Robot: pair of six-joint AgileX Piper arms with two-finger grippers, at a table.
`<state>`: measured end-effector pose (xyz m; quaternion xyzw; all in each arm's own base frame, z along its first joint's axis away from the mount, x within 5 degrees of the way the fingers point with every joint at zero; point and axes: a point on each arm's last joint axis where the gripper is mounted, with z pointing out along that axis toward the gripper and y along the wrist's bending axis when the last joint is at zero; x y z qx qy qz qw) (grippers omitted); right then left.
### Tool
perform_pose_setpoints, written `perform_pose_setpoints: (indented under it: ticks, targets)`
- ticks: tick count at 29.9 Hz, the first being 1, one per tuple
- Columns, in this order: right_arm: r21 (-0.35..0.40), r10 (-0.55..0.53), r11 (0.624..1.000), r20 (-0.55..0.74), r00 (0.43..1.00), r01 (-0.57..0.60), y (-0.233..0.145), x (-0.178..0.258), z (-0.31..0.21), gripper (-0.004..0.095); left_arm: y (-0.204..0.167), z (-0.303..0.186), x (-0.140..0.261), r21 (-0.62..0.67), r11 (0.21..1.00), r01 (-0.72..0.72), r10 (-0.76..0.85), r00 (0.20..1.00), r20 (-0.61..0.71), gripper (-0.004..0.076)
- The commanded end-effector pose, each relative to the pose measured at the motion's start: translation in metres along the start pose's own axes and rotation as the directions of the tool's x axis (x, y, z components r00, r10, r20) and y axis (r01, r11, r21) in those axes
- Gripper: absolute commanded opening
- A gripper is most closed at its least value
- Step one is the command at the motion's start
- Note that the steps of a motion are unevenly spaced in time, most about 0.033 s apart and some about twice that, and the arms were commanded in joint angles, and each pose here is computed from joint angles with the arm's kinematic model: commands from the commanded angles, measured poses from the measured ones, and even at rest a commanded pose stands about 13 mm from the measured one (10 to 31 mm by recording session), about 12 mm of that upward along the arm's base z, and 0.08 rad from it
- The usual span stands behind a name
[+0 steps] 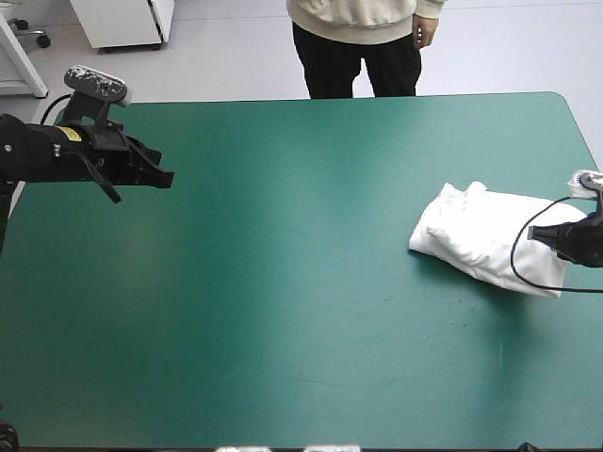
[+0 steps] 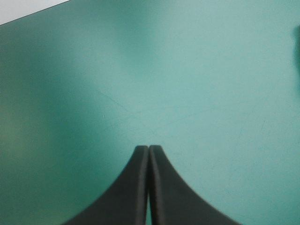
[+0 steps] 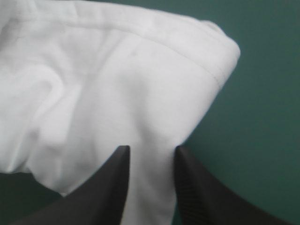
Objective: Fold the cloth
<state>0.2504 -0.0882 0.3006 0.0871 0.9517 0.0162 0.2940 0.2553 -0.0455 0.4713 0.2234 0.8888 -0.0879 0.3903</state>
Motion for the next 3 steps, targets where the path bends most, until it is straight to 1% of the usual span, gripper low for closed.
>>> perform_pose_setpoints:
  ticks: [1, 2, 3]
  targets:
    - [-0.004, 0.000, 1.000, 0.118, 0.993, 0.001, 0.003, -0.012, -0.017, 0.0615, -0.006, -0.026, -0.010, -0.027, 1.000, 0.002, 0.002, 0.990, 0.144, -0.0009]
    - [-0.014, 0.003, 1.000, 0.129, 0.992, -0.001, 0.004, -0.012, -0.020, 0.0684, -0.007, -0.032, -0.011, -0.038, 0.999, 0.007, -0.001, 0.985, 0.170, -0.0009]
    - [-0.022, 0.009, 1.000, 0.148, 0.989, -0.005, 0.006, -0.013, -0.024, 0.0727, -0.008, -0.038, -0.011, -0.049, 0.999, 0.014, -0.004, 0.981, 0.196, -0.0009]
